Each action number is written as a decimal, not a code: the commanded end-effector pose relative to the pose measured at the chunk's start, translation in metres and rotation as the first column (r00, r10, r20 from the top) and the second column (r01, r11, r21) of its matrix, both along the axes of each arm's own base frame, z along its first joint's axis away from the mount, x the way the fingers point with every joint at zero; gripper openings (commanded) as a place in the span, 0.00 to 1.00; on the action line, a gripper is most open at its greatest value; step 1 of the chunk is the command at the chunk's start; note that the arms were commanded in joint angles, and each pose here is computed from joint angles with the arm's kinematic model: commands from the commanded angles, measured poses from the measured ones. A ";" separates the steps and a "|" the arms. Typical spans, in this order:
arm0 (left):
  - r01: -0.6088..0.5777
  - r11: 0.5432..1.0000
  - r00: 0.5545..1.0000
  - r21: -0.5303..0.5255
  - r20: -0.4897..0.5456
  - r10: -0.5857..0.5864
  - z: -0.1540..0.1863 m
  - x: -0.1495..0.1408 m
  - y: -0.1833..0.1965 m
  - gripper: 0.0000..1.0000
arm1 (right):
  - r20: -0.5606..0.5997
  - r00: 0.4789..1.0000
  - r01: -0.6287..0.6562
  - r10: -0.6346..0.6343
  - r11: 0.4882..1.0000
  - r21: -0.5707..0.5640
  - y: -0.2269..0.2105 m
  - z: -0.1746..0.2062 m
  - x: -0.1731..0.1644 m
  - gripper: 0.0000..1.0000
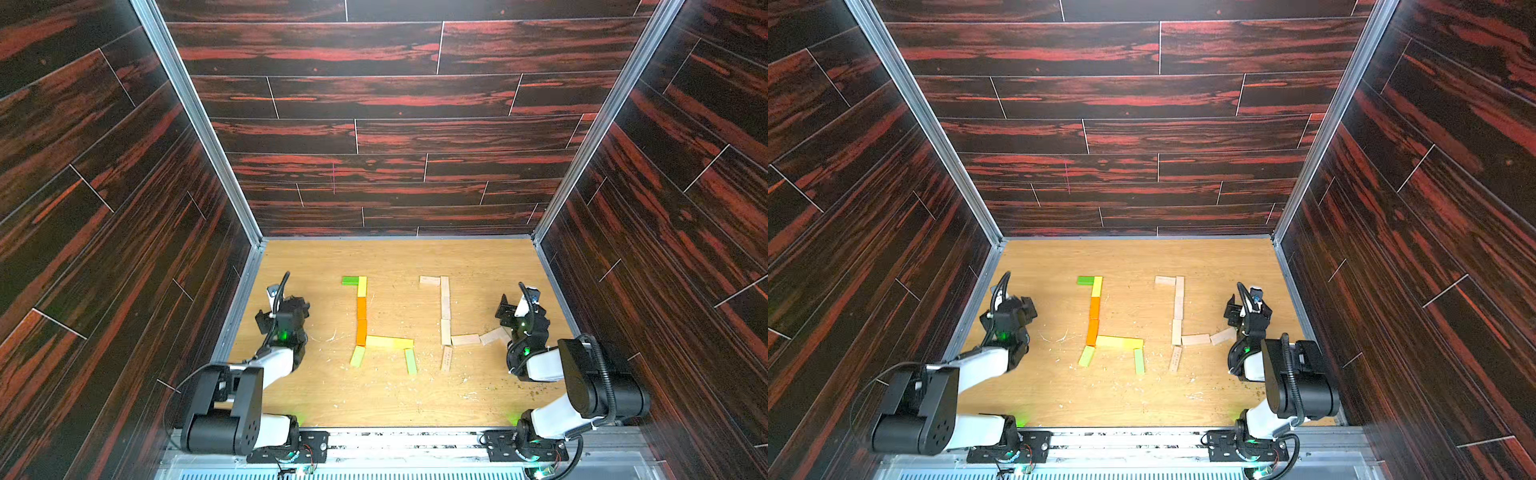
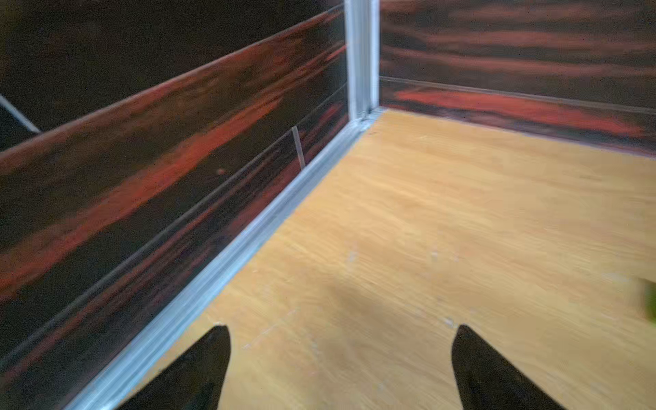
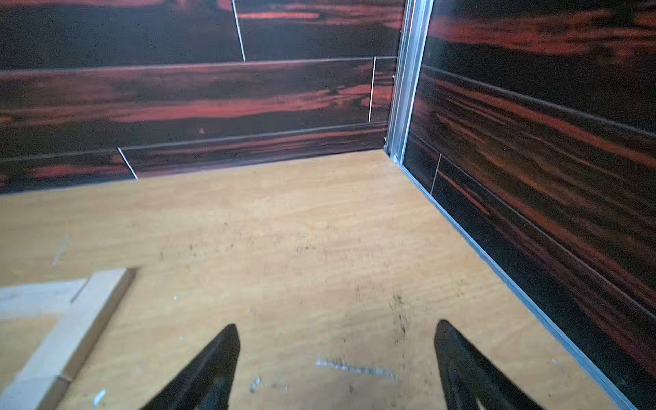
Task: Assemble a giraffe with building blocks
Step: Reset both arms
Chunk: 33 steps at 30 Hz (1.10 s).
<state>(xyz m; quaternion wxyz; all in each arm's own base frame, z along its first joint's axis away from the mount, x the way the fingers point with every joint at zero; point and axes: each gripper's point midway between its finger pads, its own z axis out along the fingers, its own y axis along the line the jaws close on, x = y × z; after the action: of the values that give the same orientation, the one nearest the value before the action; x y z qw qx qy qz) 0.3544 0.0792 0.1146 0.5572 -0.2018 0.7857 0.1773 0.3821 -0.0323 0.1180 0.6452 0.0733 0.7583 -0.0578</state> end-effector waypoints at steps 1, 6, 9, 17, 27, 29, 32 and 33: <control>0.045 0.999 0.993 -0.011 0.109 -0.044 0.004 0.007 -0.006 1.00 | 0.012 1.000 -0.015 0.015 1.000 0.025 0.001 0.002 0.004 0.86; 0.066 0.998 0.996 -0.002 0.062 -0.066 -0.012 0.029 -0.009 1.00 | 0.012 1.000 -0.014 0.014 1.000 0.026 0.001 0.002 0.004 0.89; 0.063 0.998 0.998 -0.027 0.017 -0.062 -0.015 0.029 -0.007 1.00 | 0.016 1.000 -0.015 0.014 1.000 0.025 0.001 0.003 0.004 0.99; 0.065 0.998 0.998 -0.025 0.015 -0.064 -0.015 0.028 -0.007 1.00 | 0.016 1.000 -0.012 0.012 1.000 0.022 0.000 0.003 0.003 0.99; 0.065 0.998 0.998 -0.024 0.013 -0.065 -0.015 0.028 -0.007 1.00 | 0.015 1.000 -0.013 0.013 1.000 0.022 0.001 0.002 0.003 0.99; 0.065 0.998 0.998 -0.024 0.014 -0.065 -0.015 0.028 -0.007 1.00 | 0.014 1.000 -0.013 0.013 1.000 0.022 0.001 0.002 0.003 0.99; 0.065 0.998 0.998 -0.024 0.013 -0.065 -0.015 0.028 -0.007 1.00 | 0.015 1.000 -0.014 0.014 1.000 0.022 0.001 0.003 0.004 0.99; 0.065 0.998 0.998 -0.025 0.015 -0.065 -0.015 0.028 -0.007 1.00 | 0.015 1.000 -0.013 0.013 1.000 0.021 0.001 0.003 0.004 0.99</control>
<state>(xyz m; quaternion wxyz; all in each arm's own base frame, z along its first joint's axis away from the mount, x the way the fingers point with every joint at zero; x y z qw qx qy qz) 0.3774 0.0704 0.0846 0.5487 -0.1812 0.8020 0.1511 0.3825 -0.0308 0.1163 0.6432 0.0722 0.7608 -0.0471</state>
